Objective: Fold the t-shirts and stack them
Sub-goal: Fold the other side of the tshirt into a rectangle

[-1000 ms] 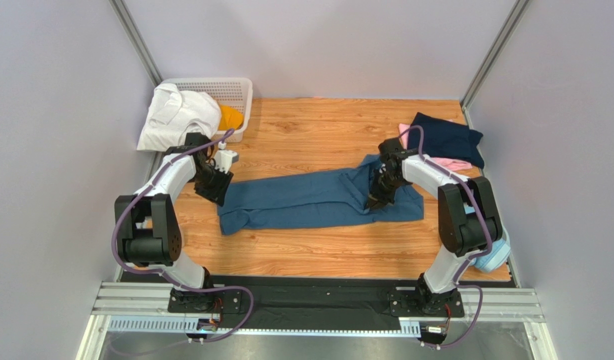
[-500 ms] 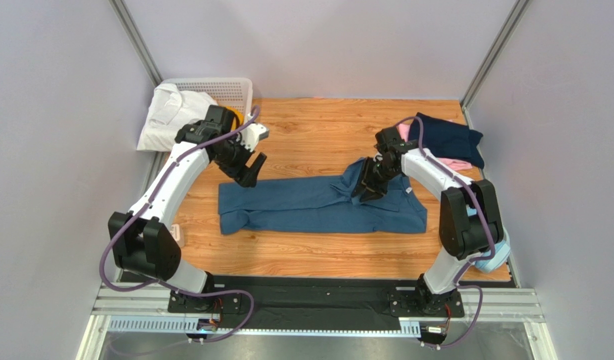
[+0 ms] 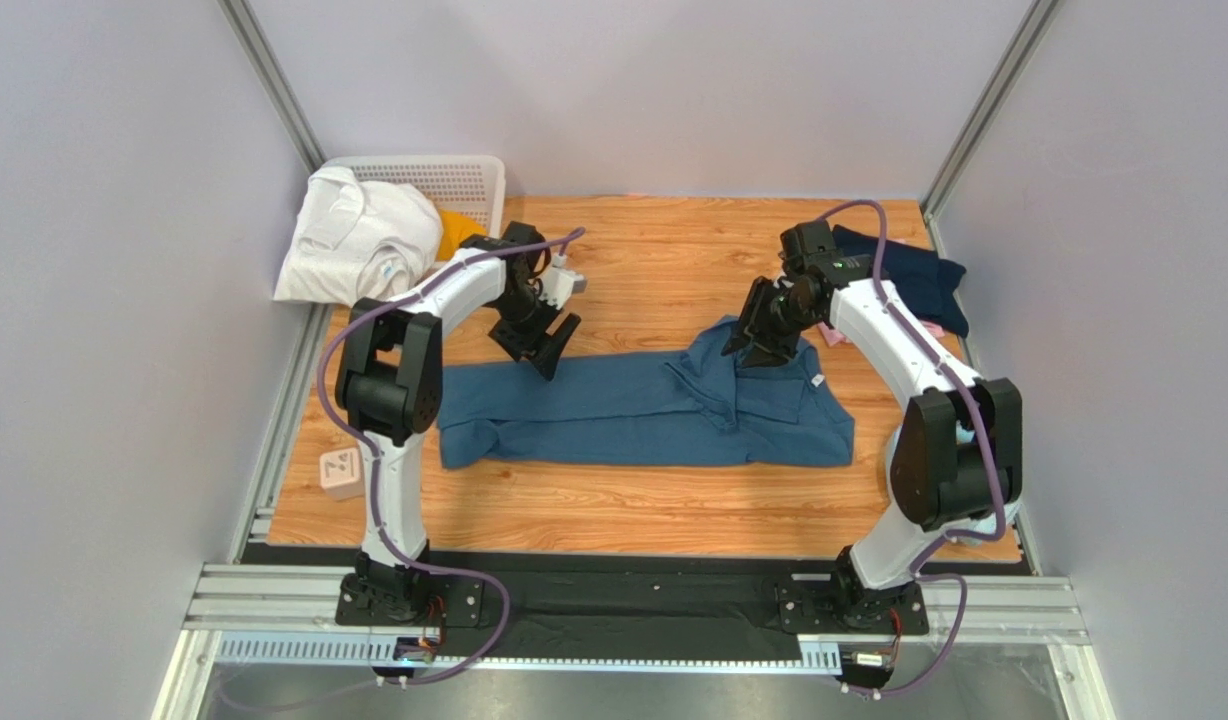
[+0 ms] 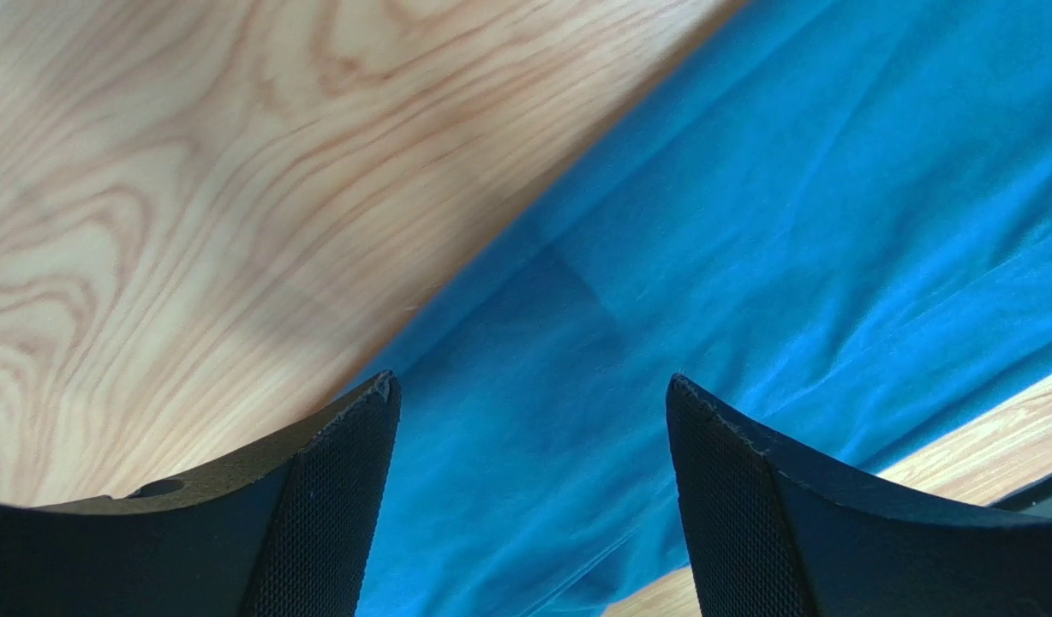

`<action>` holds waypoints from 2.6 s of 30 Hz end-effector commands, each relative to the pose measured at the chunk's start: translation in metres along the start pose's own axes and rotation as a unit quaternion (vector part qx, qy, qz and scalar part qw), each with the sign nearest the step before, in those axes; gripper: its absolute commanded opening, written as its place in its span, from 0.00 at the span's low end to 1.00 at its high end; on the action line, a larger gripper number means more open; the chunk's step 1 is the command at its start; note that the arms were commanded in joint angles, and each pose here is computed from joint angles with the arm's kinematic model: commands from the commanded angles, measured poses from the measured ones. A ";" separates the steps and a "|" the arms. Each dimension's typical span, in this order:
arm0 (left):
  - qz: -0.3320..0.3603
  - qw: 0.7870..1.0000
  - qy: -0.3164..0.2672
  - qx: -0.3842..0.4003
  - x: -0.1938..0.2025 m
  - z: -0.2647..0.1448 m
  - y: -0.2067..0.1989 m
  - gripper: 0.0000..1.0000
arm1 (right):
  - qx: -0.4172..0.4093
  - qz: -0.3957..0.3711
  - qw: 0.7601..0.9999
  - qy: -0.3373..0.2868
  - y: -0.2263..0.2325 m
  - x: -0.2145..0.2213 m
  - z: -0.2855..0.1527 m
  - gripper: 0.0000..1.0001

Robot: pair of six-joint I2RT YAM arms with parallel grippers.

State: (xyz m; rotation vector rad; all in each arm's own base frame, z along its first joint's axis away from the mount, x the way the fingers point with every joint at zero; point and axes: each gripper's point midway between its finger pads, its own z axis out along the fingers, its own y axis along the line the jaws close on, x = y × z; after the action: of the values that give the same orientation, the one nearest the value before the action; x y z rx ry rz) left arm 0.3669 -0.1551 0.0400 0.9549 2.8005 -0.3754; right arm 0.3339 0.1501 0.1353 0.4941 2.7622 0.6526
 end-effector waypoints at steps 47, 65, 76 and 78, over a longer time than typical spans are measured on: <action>0.030 0.998 -0.003 -0.048 0.046 -0.008 -0.009 0.80 | 0.257 -0.403 0.876 -0.070 0.053 0.013 0.076 0.56; 0.030 0.998 -0.003 -0.046 0.045 -0.009 -0.010 0.80 | 0.202 -0.476 0.855 -0.050 0.075 0.055 0.085 0.54; 0.032 0.998 -0.005 -0.044 0.046 -0.010 -0.011 0.80 | 0.211 -0.487 0.846 -0.046 0.070 0.053 0.104 0.44; 0.030 0.999 -0.004 -0.042 0.047 -0.010 -0.012 0.80 | 0.215 -0.489 0.844 -0.049 0.072 0.050 0.106 0.42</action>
State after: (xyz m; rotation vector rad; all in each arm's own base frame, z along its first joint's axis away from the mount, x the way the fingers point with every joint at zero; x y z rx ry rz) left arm 0.3151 -0.1303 0.0227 1.0142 2.8100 -0.2393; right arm 0.3261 0.2595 0.0603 -0.7667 2.6235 -0.2526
